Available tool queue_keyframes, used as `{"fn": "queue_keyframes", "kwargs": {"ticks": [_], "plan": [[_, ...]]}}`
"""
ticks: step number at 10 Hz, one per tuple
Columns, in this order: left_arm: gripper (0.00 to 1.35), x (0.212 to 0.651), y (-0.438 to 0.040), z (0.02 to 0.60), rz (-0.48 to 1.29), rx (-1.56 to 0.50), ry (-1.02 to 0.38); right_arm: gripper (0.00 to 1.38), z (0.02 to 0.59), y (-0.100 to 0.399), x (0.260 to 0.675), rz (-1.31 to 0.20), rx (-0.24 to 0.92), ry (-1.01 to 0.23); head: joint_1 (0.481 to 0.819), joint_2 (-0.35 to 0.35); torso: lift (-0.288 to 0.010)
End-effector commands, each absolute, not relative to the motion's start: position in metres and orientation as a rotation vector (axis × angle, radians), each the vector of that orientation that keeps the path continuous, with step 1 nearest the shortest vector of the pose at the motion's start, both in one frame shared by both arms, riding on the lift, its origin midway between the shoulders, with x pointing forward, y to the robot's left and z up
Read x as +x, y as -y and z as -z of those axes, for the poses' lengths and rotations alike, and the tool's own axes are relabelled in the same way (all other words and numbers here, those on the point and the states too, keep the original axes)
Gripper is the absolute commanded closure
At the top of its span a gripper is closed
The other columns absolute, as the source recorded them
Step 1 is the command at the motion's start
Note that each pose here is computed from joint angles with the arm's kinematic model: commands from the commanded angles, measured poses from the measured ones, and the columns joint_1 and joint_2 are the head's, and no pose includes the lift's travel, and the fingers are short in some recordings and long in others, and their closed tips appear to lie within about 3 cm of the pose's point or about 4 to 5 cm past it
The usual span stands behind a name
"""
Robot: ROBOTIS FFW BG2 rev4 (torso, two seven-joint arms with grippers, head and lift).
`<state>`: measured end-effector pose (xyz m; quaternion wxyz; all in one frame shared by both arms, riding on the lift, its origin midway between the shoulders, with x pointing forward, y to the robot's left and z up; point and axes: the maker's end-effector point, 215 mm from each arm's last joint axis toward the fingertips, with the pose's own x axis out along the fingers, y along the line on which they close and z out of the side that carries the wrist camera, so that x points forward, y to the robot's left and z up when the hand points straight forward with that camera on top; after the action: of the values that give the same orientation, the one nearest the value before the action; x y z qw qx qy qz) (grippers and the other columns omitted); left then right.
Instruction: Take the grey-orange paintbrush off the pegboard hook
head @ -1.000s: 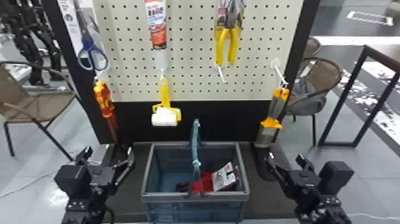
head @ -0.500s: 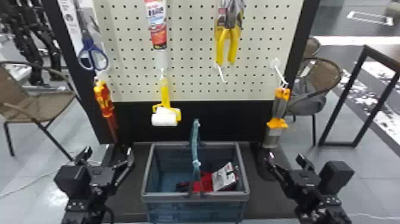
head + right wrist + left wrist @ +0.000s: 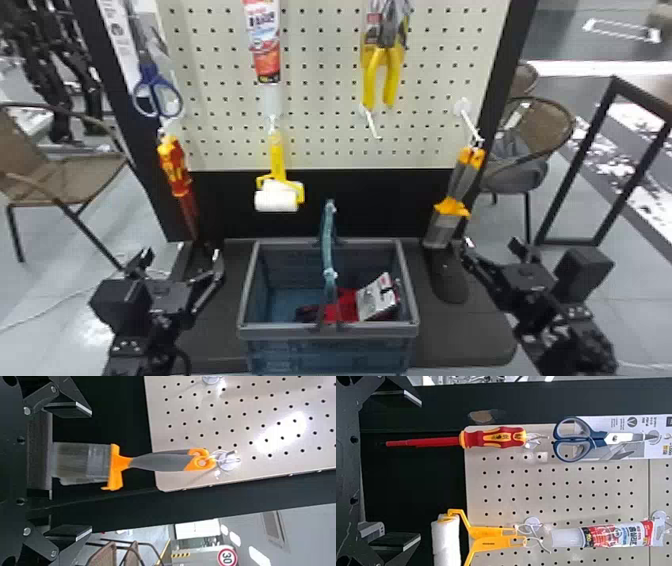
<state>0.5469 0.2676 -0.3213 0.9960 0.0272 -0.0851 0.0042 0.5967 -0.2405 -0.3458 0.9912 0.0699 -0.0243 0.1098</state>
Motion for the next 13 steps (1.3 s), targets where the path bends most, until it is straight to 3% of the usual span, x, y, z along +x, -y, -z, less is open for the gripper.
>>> {"fn": "queue_keyframes", "kwargs": {"ticks": [1,4,13], "plan": [[0.12,0.547,-0.267,0.322,-0.008,0.053,0.169,0.26,0.333,0.25,0.609,-0.247,0.118,0.06,0.549,0.0,-0.1],[0.12,0.547,-0.264,0.322,-0.002,0.052,0.17,0.25,0.312,0.247,0.631,-0.351,0.067,0.065,0.549,0.0,-0.1],[0.12,0.547,-0.255,0.326,0.012,0.039,0.159,0.26,0.294,0.223,0.66,-0.661,0.071,0.034,0.549,0.0,-0.1]]}}
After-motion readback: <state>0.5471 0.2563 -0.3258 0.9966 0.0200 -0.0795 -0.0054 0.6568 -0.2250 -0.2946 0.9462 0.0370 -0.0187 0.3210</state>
